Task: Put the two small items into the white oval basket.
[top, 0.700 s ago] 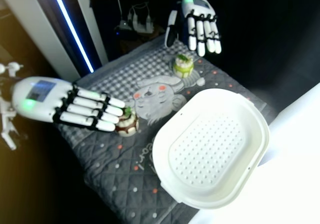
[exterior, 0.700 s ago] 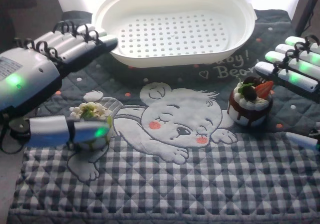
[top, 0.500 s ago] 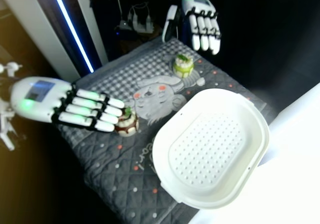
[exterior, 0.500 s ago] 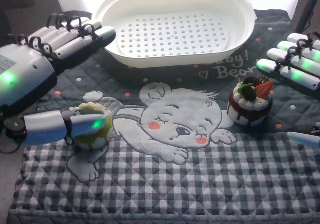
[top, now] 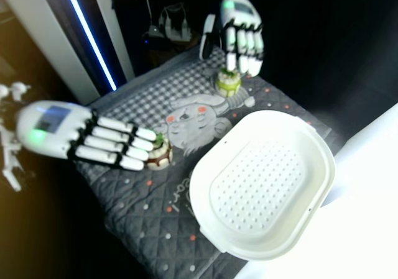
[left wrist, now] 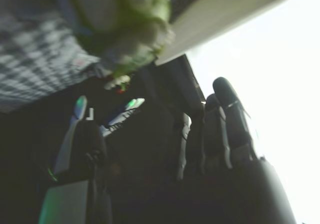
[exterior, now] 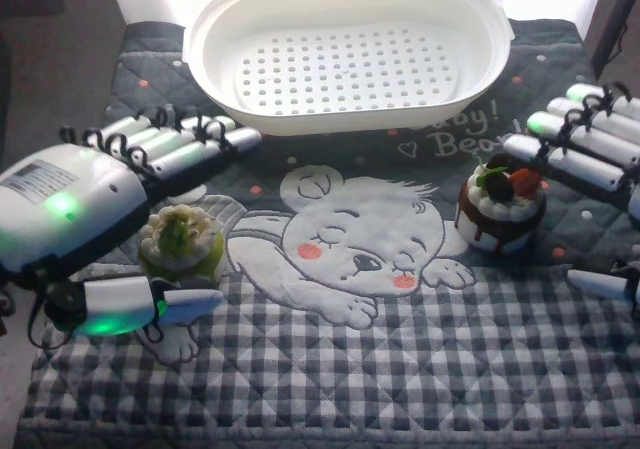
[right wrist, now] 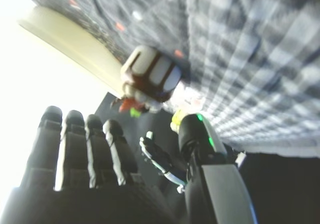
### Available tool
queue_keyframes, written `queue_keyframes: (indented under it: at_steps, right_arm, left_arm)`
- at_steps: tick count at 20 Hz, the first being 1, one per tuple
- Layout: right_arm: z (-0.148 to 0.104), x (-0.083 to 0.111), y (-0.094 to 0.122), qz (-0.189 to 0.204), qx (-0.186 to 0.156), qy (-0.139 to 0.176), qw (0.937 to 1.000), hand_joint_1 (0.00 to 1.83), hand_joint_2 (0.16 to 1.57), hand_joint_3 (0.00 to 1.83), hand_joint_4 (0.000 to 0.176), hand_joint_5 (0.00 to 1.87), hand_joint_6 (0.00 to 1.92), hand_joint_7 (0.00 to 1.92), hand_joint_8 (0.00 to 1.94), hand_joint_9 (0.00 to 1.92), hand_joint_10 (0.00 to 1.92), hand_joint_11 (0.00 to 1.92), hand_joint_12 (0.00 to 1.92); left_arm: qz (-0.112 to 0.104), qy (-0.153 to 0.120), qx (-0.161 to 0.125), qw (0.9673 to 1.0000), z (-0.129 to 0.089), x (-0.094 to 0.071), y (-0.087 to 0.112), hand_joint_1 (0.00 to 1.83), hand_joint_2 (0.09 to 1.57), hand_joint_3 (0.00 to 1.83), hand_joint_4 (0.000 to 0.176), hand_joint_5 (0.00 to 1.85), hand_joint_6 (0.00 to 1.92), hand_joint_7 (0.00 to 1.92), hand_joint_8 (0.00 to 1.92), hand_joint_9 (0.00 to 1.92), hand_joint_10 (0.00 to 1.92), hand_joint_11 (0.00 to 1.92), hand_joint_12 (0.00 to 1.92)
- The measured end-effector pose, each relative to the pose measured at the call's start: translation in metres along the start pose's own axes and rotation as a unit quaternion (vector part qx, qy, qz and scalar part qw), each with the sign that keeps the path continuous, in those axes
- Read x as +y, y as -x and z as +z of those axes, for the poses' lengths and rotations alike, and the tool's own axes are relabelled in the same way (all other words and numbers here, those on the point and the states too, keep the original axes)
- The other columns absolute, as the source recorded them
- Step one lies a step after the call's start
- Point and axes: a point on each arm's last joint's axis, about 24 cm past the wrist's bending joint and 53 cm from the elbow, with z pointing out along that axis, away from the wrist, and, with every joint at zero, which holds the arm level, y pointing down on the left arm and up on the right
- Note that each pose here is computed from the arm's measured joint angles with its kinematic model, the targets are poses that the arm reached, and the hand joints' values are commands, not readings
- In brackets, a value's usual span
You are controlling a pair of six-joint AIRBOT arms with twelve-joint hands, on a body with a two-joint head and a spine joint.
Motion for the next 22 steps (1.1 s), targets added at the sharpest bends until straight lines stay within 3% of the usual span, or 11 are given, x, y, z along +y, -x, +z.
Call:
queue_keyframes:
  at_steps: [3,8,9,13,14,16,17,18,20,21,22]
  right_arm:
    - [0.003,-0.004,-0.006,0.004,0.004,-0.005,1.0000,0.58,1.19,0.00,0.034,0.00,0.00,0.00,0.00,0.00,0.00,0.00,0.00]
    - [0.019,0.009,0.010,0.009,-0.024,0.014,0.9996,0.66,1.19,0.00,0.060,0.00,0.00,0.00,0.00,0.00,0.00,0.00,0.00]
    - [0.019,0.011,0.007,0.010,-0.022,0.017,0.9996,0.63,1.20,0.00,0.069,0.00,0.00,0.00,0.00,0.00,0.00,0.00,0.00]
    - [0.025,0.008,0.007,0.010,-0.023,0.014,0.9996,0.62,1.19,0.00,0.065,0.00,0.00,0.00,0.00,0.00,0.00,0.00,0.00]
    - [0.029,0.007,0.008,0.012,-0.026,0.014,0.9995,0.60,1.18,0.00,0.052,0.00,0.00,0.00,0.00,0.00,0.00,0.00,0.00]
    - [0.048,0.014,0.002,0.019,-0.021,0.021,0.9994,0.67,1.17,0.00,0.056,0.00,0.00,0.00,0.00,0.00,0.00,0.00,0.00]
    - [0.054,0.019,-0.005,0.020,-0.014,0.027,0.9993,0.74,1.16,0.00,0.042,0.00,0.00,0.00,0.00,0.00,0.00,0.00,0.00]
    - [0.055,0.022,-0.011,0.020,-0.006,0.031,0.9993,0.86,1.13,0.00,0.017,0.00,0.00,0.00,0.00,0.00,0.00,0.00,0.00]
    - [0.057,0.022,-0.018,0.021,0.003,0.031,0.9993,0.87,1.13,0.00,0.007,0.00,0.00,0.00,0.00,0.00,0.00,0.00,0.00]
    - [0.058,0.018,-0.019,0.023,0.005,0.026,0.9994,0.90,1.12,0.00,0.000,0.00,0.00,0.00,0.00,0.00,0.00,0.00,0.00]
    - [0.058,0.013,-0.017,0.026,0.003,0.018,0.9995,0.90,1.13,0.00,0.000,0.00,0.00,0.00,0.00,0.01,0.00,0.00,0.00]
  left_arm:
    - [-0.005,0.010,0.010,0.9999,0.002,0.006,-0.008,0.72,1.10,0.00,0.045,0.14,0.00,0.13,0.00,0.18,0.02,0.00,1.12]
    - [-0.005,0.014,0.009,0.9998,0.001,0.009,-0.008,0.67,1.10,0.00,0.045,0.13,0.00,0.12,0.00,0.16,0.01,0.00,1.14]
    - [-0.004,0.014,0.009,0.9998,0.001,0.010,-0.008,0.70,1.11,0.00,0.031,0.13,0.00,0.10,0.00,0.14,0.00,0.00,1.06]
    - [-0.003,0.013,0.008,0.9999,0.001,0.010,-0.007,0.75,1.10,0.00,0.039,0.11,0.00,0.10,0.01,0.15,0.02,0.00,1.00]
    - [0.001,0.013,0.008,0.9999,0.001,0.012,-0.006,0.76,1.09,0.00,0.037,0.12,0.01,0.11,0.01,0.15,0.02,0.00,1.00]
    - [-0.002,0.027,0.005,0.9996,0.001,0.021,-0.003,0.79,1.09,0.00,0.057,0.11,0.00,0.10,0.00,0.16,0.02,0.00,1.07]
    - [-0.002,0.029,0.004,0.9996,0.002,0.023,-0.003,0.82,1.08,0.00,0.052,0.12,0.00,0.11,0.01,0.17,0.02,0.00,1.08]
    - [-0.006,0.031,0.005,0.9995,0.004,0.025,-0.006,0.84,1.07,0.00,0.065,0.10,0.00,0.10,0.00,0.15,0.01,0.00,1.12]
    - [-0.010,0.038,0.022,0.9990,0.006,0.028,-0.019,0.79,1.07,0.00,0.068,0.11,0.00,0.11,0.00,0.16,0.01,0.00,1.13]
    - [-0.013,0.039,0.031,0.9987,0.007,0.028,-0.025,0.75,1.07,0.00,0.078,0.14,0.01,0.12,0.01,0.18,0.02,0.00,1.23]
    - [-0.014,0.038,0.037,0.9985,0.007,0.027,-0.030,0.76,1.08,0.00,0.067,0.19,0.02,0.14,0.01,0.23,0.04,0.00,1.42]
